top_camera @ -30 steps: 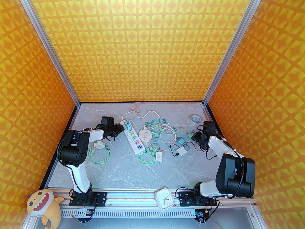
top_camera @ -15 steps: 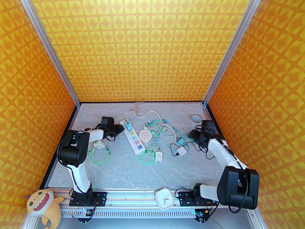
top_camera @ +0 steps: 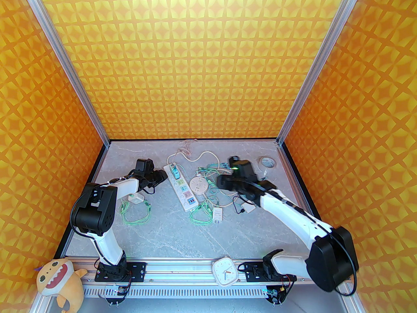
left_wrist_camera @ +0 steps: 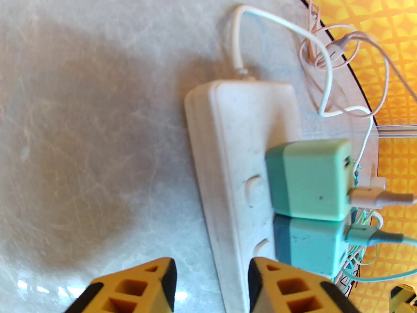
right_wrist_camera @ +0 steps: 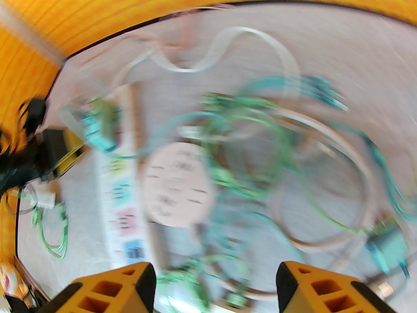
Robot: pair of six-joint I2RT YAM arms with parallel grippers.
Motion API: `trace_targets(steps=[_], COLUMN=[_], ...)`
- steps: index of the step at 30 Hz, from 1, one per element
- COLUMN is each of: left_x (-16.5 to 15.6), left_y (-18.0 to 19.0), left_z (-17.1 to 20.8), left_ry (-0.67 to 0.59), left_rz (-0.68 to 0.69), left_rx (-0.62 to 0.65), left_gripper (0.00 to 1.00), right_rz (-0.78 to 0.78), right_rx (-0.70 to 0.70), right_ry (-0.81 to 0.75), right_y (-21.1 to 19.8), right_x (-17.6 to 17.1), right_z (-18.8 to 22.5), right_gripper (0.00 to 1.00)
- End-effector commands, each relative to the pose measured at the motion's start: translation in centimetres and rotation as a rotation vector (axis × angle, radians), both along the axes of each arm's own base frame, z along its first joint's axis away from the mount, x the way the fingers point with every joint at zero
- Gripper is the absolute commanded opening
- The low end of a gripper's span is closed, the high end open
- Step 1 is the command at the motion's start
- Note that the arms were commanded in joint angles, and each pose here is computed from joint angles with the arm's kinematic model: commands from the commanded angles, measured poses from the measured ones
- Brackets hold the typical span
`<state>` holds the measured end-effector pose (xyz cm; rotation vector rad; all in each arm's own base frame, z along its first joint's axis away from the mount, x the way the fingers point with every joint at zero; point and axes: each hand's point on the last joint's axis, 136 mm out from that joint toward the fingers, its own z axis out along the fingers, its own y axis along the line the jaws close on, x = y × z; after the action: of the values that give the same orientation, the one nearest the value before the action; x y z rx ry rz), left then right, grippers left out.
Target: Pull the plug off the socket
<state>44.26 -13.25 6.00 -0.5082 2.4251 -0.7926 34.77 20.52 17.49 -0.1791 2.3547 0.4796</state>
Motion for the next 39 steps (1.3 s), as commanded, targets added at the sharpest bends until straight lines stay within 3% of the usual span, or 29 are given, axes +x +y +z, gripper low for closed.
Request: trace_targets(steps=[1, 9, 16, 21, 32, 39], left_x=[1.8, 3.3, 2.7, 2.1, 1.7, 1.7], left_y=[0.6, -0.2, -0.2, -0.1, -0.2, -0.4], left_z=[1.7, 0.3, -2.2, -3.2, -3.2, -3.0], left_ry=[-0.086, -0.099, -0.023, 0.007, 0.007, 0.003], left_rz=[0.014, 0.0, 0.015, 0.028, 0.03, 0.023], left_rx=[0.0, -0.047, -0.064, -0.071, -0.076, -0.082], left_gripper=[0.42, 0.41, 0.39, 0.37, 0.37, 0.37], right_rz=[0.059, 0.211, 0.24, 0.219, 0.101, 0.198], right_rx=[-0.075, -0.144, -0.149, -0.188, -0.276, -0.265], right_ry=[-0.073, -0.088, -0.057, -0.044, -0.021, -0.012], right_y=[3.6, 13.0, 17.6, 18.8, 17.3, 19.0], right_x=[1.2, 2.6, 5.3, 7.3, 10.8, 11.5], right_z=[0.4, -1.3, -3.8, -5.6, -8.8, -10.1], right_gripper=[0.64, 0.56, 0.51, 0.51, 0.5, 0.46])
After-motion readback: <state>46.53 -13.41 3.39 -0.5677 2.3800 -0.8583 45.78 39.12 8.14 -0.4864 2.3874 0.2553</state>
